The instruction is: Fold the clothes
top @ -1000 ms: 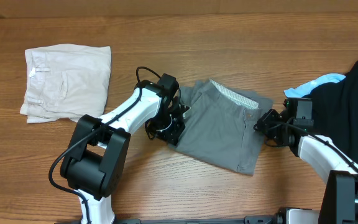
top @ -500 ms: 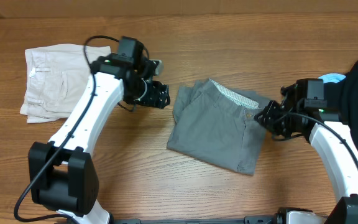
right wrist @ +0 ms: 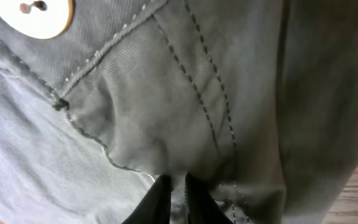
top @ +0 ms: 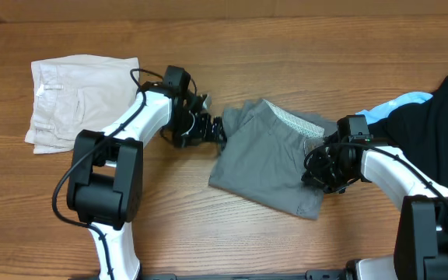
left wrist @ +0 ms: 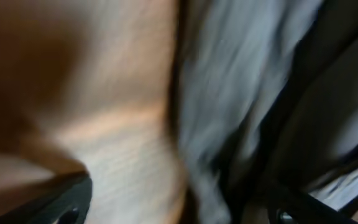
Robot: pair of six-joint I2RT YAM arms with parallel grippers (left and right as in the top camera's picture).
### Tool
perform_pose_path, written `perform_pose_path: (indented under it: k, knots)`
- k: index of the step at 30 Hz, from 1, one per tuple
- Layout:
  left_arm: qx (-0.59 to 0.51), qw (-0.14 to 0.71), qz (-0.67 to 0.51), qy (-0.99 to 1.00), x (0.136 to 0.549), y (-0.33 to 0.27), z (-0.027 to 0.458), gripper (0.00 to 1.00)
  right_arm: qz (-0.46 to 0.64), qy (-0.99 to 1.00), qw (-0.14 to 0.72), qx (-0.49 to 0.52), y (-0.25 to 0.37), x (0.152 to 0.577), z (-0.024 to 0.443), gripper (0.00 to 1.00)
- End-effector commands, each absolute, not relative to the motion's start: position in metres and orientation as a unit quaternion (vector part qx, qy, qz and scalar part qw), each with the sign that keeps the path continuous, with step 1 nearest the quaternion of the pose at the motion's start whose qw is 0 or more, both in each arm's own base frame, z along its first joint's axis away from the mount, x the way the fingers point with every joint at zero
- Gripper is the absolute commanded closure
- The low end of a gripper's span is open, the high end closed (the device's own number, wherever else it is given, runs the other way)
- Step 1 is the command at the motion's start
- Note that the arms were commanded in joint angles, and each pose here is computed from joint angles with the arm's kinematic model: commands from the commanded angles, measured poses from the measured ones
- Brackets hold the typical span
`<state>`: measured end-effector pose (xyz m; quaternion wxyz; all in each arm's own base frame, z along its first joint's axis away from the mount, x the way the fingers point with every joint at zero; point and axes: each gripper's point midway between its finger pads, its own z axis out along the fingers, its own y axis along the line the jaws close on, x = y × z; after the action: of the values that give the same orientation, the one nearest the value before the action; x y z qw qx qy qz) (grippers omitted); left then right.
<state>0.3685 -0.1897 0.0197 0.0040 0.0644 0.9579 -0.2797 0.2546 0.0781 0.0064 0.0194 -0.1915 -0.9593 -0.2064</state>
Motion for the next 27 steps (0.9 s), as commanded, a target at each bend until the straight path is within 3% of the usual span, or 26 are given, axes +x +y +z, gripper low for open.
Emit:
perform_pose_path:
  k: [1,7,11,12,15,18,20,22,27]
  knots:
    - [0.07,-0.009,-0.35,0.934,0.37,-0.217,0.003,0.16,-0.184,-0.964,0.036,-0.189,0.075,0.248,-0.009,0.87]
    - [0.083,0.031,-0.398,0.913,0.39,-0.242,0.006,0.54,-0.18,-0.965,0.036,-0.189,0.073,0.247,-0.01,0.87]
    - [0.094,0.072,-0.433,0.894,0.409,-0.255,0.021,0.9,-0.18,-0.965,0.036,-0.189,0.073,0.247,-0.01,0.87]
    - [0.101,0.083,-0.447,0.885,0.413,-0.258,0.027,0.93,-0.18,-0.965,0.036,-0.189,0.073,0.247,-0.01,0.87]
    - [0.117,0.114,-0.488,0.857,0.427,-0.264,0.049,0.88,-0.179,-0.965,0.038,-0.189,0.073,0.246,-0.01,0.88]
    - [0.104,0.123,-0.498,0.852,0.438,-0.26,0.058,0.56,-0.178,-0.965,0.041,-0.189,0.073,0.245,-0.01,0.88]
    - [0.101,0.122,-0.505,0.849,0.439,-0.255,0.061,0.41,-0.172,-0.966,0.04,-0.188,0.071,0.244,-0.011,0.88]
    - [0.095,0.111,-0.515,0.845,0.437,-0.25,0.063,0.35,-0.158,-0.968,0.04,-0.189,0.067,0.243,-0.012,0.88]
    - [0.085,0.082,-0.497,0.86,0.424,-0.225,0.049,0.34,-0.148,-0.97,0.04,-0.19,0.063,0.242,-0.013,0.88]
